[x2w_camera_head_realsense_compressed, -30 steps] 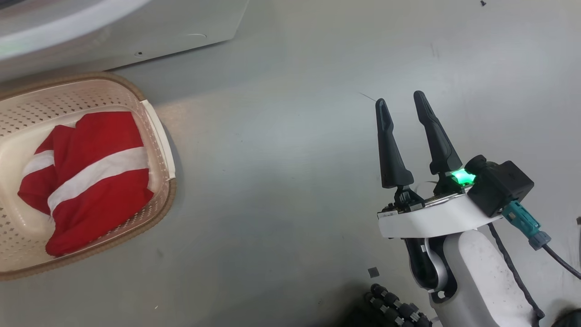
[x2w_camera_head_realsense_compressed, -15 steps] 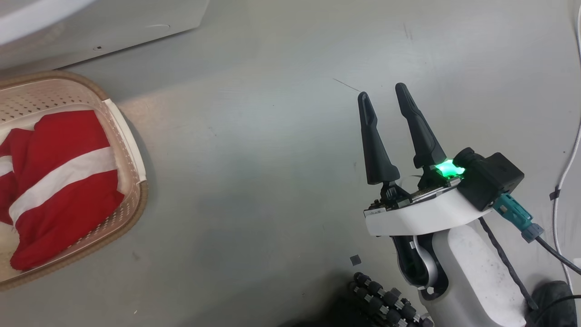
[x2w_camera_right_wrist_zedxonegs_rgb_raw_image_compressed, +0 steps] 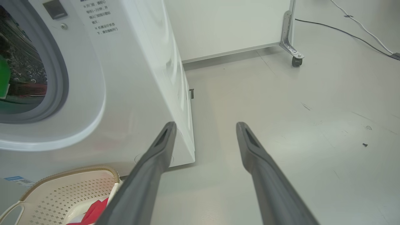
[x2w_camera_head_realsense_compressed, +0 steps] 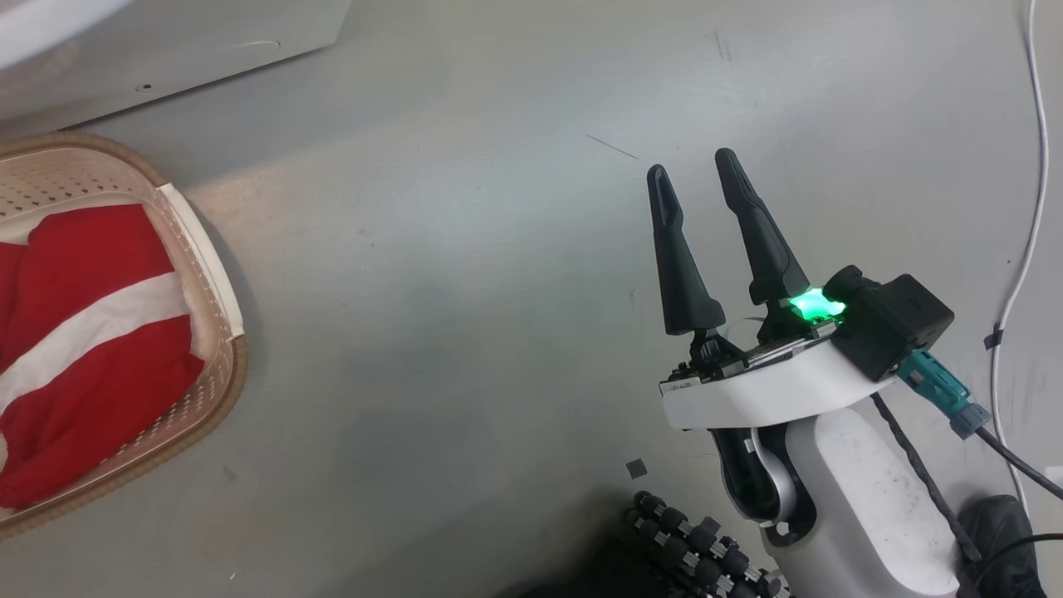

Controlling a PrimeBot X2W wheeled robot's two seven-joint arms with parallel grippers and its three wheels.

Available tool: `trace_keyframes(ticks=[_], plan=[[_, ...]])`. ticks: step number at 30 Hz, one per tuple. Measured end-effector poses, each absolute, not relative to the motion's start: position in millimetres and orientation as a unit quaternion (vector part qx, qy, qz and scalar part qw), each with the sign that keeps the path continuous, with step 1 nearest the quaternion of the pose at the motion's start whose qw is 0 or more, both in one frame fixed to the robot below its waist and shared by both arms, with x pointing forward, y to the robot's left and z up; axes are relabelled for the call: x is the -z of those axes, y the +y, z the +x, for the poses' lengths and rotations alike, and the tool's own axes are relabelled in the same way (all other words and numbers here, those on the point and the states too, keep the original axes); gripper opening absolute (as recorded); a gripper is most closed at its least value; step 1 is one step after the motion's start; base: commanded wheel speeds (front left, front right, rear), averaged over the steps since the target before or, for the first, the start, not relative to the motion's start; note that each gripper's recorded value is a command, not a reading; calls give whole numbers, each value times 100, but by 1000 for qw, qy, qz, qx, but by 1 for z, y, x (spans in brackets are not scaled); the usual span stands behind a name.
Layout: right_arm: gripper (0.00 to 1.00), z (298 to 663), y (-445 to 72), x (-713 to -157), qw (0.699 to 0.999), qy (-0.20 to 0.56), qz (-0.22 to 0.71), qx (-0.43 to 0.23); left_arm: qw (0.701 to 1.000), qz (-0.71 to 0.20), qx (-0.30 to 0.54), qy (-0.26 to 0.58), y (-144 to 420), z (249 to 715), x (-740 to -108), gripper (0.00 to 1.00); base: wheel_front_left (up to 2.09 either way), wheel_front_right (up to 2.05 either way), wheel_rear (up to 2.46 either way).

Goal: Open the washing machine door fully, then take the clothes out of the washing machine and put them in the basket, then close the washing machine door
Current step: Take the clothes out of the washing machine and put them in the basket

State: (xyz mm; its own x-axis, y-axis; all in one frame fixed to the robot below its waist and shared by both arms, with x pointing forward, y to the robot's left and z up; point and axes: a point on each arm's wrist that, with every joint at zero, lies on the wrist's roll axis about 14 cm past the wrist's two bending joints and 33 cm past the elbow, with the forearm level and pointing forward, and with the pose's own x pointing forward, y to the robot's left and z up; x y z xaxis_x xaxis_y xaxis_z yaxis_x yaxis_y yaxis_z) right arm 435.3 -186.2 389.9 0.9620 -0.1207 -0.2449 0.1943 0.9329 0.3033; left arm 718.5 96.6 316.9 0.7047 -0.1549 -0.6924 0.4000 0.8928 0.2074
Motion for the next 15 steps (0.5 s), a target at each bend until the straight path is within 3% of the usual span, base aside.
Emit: trace_keyframes(ticks=[1,2,3,4,6,15], plan=[[100,436,-186,-390,977,111,164,80,905,175,151,357,98,718,-316,100,0,0,0],[100,436,-186,-390,977,111,164,80,905,174,150,358,98,719,-316,91,0,0,0],[100,436,-186,-390,977,111,164,80,904,175,149,361,98,719,-317,59,0,0,0],[100,436,-186,-390,977,111,164,80,903,175,148,364,99,720,-317,46,0,0,0],[100,436,-186,-390,977,112,164,80,904,175,148,361,98,722,-319,0,0,0,0],[100,443,-184,-392,978,105,163,72,911,168,155,345,90,726,-327,0,0,0,0]])
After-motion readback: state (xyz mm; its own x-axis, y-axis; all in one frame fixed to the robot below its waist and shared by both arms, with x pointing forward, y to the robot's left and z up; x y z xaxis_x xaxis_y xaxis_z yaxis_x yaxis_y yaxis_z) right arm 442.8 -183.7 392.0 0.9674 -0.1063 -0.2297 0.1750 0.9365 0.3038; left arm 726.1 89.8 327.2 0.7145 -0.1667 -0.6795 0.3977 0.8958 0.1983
